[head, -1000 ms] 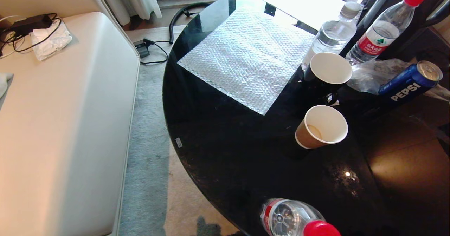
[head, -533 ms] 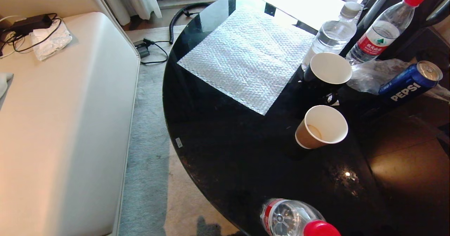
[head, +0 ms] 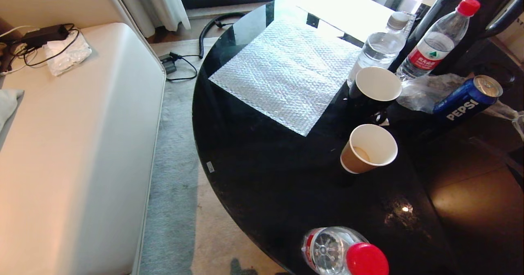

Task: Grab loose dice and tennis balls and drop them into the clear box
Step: Put the toys in the box

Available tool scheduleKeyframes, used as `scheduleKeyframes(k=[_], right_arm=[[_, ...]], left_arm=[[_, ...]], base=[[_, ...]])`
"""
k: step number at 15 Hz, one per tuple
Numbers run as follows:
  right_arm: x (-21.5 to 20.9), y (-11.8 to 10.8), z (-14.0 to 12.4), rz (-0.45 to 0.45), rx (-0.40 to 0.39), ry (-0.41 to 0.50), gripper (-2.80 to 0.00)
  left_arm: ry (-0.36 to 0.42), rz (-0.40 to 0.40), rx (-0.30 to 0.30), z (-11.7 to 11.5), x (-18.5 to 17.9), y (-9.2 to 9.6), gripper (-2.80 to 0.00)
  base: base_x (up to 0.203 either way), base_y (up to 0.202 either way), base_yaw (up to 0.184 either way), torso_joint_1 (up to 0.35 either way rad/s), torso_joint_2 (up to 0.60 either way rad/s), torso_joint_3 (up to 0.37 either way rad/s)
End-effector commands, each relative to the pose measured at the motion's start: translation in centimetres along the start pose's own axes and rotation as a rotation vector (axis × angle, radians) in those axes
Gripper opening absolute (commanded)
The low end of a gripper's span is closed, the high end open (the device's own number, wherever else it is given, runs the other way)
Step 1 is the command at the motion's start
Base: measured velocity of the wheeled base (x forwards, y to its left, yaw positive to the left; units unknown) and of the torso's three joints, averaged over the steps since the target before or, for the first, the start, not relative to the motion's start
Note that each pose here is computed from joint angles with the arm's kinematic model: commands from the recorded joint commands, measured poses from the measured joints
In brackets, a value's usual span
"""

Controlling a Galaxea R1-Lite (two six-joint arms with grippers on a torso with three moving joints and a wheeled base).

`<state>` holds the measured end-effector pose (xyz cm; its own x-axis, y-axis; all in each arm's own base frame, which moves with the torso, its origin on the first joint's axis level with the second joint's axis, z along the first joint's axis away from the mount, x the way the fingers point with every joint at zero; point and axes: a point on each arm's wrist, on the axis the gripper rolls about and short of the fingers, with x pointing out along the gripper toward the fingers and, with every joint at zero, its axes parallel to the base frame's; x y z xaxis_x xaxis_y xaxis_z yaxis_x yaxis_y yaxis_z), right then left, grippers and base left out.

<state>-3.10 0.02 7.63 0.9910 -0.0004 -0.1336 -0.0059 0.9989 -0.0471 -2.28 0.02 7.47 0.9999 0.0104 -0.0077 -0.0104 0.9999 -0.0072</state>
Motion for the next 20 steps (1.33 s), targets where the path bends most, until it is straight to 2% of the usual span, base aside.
scheduleKeyframes(k=[1, 20], right_arm=[[0.01, 0.0, -0.01, 0.001, -0.001, 0.002, -2.8], [0.0, 0.0, -0.01, 0.001, -0.001, 0.001, -2.8]], left_arm=[[0.0, 0.0, 0.0, 0.0, 0.0, 0.0, -2.8], [0.002, 0.0, -0.002, 0.0, 0.01, 0.0, -2.8]], base=[[0.0, 0.0, 0.0, 0.007, 0.0, 0.207], [0.0, 0.0, 0.0, 0.002, 0.0, 0.203]])
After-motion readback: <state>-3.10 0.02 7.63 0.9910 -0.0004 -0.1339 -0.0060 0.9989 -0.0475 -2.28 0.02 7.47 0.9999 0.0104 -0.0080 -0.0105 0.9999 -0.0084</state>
